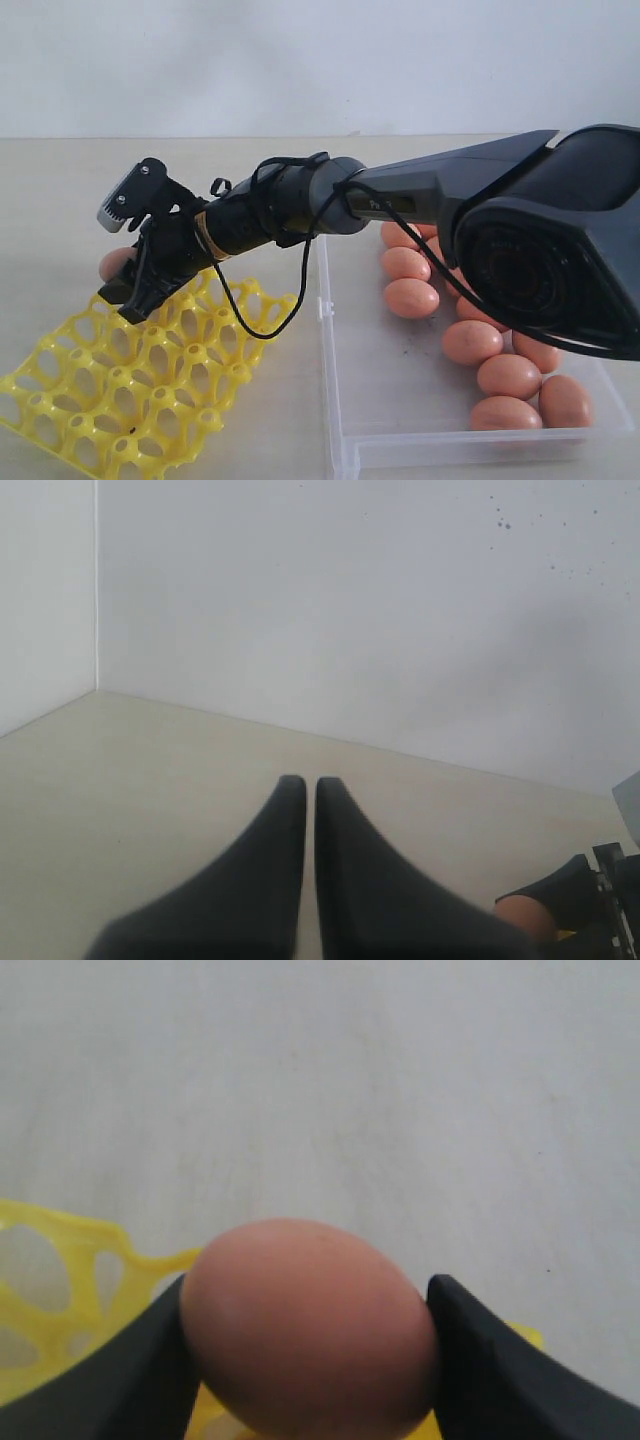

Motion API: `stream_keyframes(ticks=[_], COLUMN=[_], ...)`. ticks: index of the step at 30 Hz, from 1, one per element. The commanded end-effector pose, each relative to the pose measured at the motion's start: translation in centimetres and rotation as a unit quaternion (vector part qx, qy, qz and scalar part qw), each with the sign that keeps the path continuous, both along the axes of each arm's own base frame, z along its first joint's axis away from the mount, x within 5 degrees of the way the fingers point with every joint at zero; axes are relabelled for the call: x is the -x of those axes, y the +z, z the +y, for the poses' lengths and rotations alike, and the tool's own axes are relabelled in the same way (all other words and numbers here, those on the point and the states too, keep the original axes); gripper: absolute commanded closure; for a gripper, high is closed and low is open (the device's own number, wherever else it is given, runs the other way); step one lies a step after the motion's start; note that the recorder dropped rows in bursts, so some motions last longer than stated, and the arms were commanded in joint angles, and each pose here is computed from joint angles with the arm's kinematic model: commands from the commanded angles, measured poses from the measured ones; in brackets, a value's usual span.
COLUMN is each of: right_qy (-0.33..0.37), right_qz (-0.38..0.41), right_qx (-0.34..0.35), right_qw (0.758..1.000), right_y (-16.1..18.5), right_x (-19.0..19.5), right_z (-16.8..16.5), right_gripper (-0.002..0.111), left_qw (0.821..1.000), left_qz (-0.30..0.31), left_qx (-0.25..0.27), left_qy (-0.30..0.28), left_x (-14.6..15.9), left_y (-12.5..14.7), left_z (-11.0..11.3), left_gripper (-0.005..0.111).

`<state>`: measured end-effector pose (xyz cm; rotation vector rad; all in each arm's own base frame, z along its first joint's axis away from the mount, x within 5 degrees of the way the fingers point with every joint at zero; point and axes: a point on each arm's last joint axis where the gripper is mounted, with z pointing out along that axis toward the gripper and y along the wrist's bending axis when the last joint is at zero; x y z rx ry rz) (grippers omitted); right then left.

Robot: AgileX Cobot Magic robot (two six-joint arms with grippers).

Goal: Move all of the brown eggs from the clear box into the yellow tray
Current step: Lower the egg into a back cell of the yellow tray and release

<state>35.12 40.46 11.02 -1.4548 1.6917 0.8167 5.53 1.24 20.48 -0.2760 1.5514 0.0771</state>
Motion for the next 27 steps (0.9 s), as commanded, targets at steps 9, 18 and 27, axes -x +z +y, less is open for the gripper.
stream_keyframes(ticks=[9,18,27], right_qy=[-0.035,-0.036,-0.046], right_qz=[0.016,0.013,0.011], right_qx=[-0.006,-0.005,-0.003], right_qw=[0.999,0.999,0.999], right_y=[0.76,0.76,0.74], right_x=[-0.41,-0.45,-0.61], right_z=[-0.24,-0.25,-0.3], right_gripper=[0.058,0.058,0.04], left_qw=[1.0,1.0,1.0], left_qz=[-0.01,-0.01,-0.009], left_qx=[0.007,0.007,0.007], left_qy=[0.001,0.001,0.001], left_x=[0.03,0.03,0.03], left_y=[0.16,0.16,0.14], left_z=[0.01,0.01,0.01], left_gripper=[0.103,0.103,0.103])
